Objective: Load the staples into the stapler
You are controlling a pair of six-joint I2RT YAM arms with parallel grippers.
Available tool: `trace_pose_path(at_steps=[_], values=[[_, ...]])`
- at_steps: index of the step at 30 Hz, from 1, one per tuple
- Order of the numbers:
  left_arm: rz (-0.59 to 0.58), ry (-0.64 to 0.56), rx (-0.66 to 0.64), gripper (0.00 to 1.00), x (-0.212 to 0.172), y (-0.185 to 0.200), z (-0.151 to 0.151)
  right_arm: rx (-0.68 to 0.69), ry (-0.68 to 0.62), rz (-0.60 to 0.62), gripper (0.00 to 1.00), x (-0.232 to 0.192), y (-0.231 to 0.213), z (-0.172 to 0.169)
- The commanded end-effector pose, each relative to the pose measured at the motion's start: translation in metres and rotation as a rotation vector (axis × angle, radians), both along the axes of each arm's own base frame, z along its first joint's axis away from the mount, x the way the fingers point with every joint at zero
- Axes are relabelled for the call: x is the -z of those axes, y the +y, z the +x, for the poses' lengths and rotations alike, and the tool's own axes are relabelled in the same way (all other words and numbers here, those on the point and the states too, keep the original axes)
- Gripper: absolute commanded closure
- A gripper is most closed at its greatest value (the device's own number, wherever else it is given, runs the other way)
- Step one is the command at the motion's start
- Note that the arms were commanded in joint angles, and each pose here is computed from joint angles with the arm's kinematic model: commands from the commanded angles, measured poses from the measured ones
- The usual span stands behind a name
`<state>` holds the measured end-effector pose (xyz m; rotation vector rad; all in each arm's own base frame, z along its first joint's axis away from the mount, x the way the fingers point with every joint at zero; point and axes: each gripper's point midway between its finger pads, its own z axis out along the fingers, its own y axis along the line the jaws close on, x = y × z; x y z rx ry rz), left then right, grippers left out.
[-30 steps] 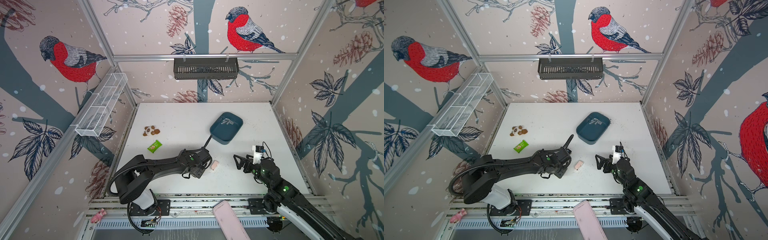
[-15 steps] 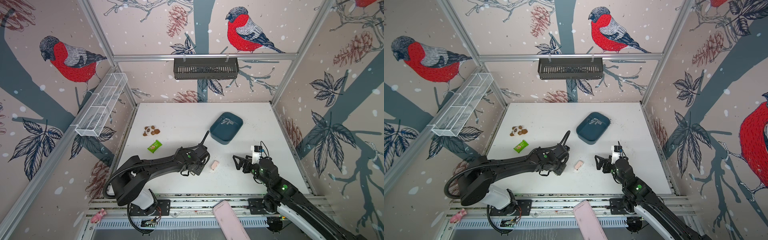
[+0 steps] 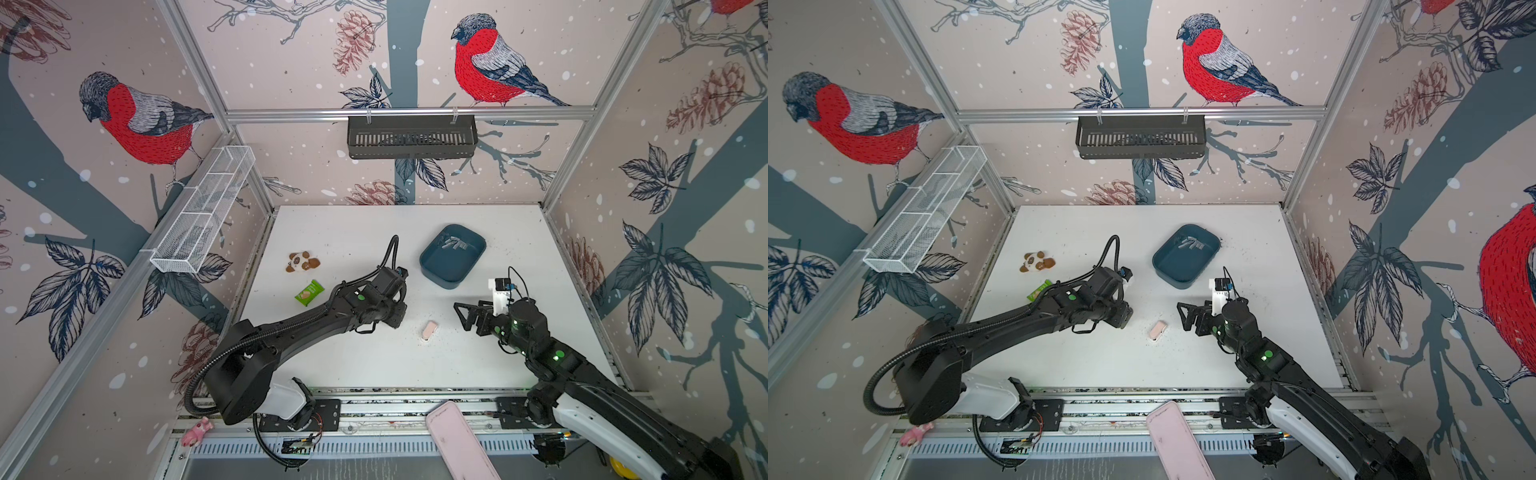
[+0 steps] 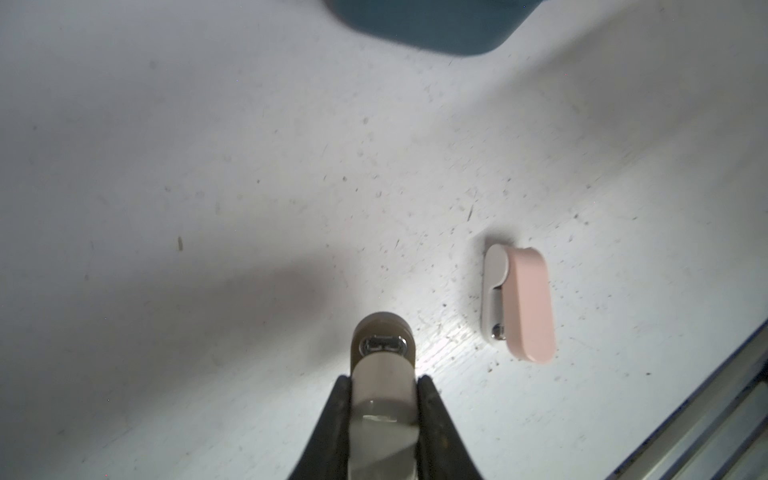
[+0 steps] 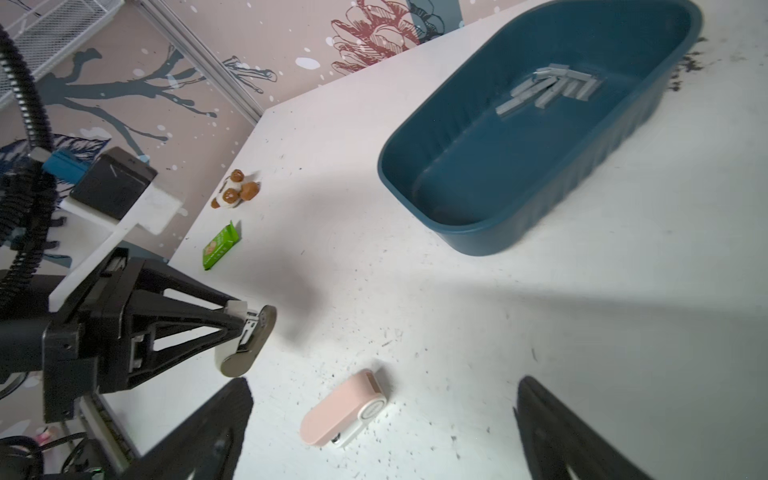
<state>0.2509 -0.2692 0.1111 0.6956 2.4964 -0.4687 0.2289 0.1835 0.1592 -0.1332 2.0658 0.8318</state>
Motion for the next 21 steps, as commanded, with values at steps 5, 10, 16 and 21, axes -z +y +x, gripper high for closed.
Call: trace_pose_path(at_steps=[5,10,16,21], values=[[-0.151,-0.085,0.201,0.86,-0.041,-0.04,0.002,-0.106,-0.004,0.112,0.0,-0.039,0.036,0.015],[-0.203,-0.154,0.302,0.88,-0.074,-0.053,0.0,-0.182,0.046,0.118,0.0,-0.044,0.051,0.02],[-0.24,-0.214,0.395,0.88,-0.093,-0.057,-0.008,-0.211,0.118,0.108,0.0,-0.043,0.052,0.021],[-0.23,-0.192,0.416,0.88,-0.093,-0.06,-0.009,-0.237,0.148,0.122,0.0,-0.041,0.057,0.017]])
